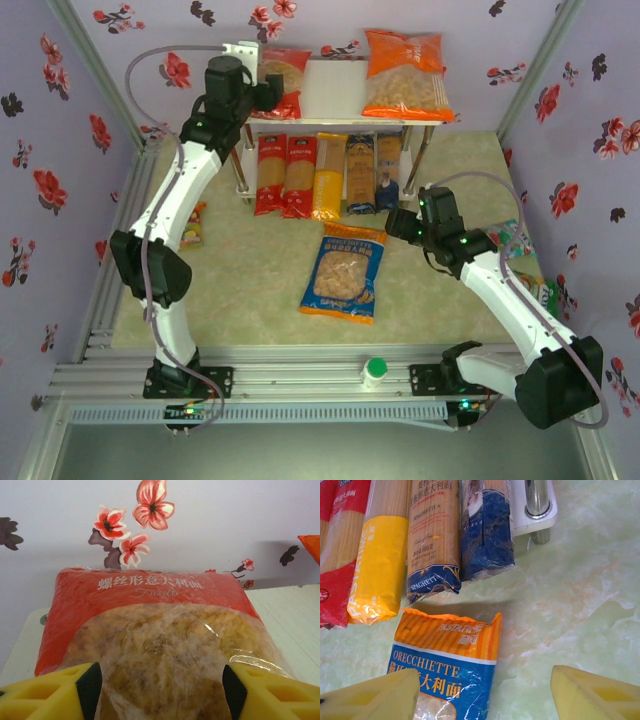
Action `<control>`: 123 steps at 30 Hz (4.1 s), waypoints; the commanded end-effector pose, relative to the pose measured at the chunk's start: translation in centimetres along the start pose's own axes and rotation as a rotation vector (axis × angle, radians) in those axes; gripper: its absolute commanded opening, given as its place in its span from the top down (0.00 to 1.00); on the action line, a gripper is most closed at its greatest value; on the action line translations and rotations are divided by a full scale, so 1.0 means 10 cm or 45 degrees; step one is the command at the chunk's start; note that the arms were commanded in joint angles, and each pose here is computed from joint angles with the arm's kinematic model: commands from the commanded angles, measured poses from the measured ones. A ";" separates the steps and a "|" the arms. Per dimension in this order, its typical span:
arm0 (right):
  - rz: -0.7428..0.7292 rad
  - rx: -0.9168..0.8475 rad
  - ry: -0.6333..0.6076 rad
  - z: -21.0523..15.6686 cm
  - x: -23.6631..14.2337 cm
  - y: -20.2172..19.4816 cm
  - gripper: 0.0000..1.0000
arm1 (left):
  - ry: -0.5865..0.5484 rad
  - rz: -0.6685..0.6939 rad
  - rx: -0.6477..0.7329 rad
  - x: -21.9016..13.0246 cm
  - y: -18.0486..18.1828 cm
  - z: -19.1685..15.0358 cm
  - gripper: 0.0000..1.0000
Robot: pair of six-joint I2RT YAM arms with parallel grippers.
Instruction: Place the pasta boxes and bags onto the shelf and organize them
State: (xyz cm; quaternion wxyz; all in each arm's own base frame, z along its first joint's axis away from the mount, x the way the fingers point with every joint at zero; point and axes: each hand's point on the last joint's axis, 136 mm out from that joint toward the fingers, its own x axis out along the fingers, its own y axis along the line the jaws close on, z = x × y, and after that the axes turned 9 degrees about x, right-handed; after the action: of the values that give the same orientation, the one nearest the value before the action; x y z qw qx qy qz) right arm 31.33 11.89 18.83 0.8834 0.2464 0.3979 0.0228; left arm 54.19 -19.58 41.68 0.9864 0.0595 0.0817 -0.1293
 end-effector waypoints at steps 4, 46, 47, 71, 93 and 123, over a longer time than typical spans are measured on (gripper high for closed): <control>0.029 -0.023 -0.032 0.07 -0.06 0.08 0.29 | -0.072 0.051 -0.106 -0.19 0.11 0.05 0.32; -0.005 -0.109 0.209 -0.69 -0.18 0.31 0.30 | 0.129 -0.044 0.022 -2.36 -0.42 -1.15 0.41; -0.004 -0.117 0.225 -0.77 -0.16 0.35 0.30 | 0.210 -0.067 0.025 -2.37 -0.48 -1.38 0.44; -0.325 -0.113 0.352 -1.59 0.61 0.57 0.07 | 0.664 -0.390 -0.417 -2.28 -0.94 -3.20 0.33; -0.479 -0.171 0.570 -2.01 0.92 0.36 0.04 | 0.615 -0.368 -0.460 -2.25 -0.76 -3.17 0.33; -0.356 -0.507 0.924 -2.46 0.95 0.22 0.23 | 0.762 -0.408 -0.520 -2.07 -0.93 -3.47 0.37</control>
State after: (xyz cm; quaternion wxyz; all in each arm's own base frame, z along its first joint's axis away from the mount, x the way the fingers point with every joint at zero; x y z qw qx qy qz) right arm 24.56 28.38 4.28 0.7763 0.0271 0.6222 0.0973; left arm 26.52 -18.27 9.47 0.8753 -0.1010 0.4123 -0.2318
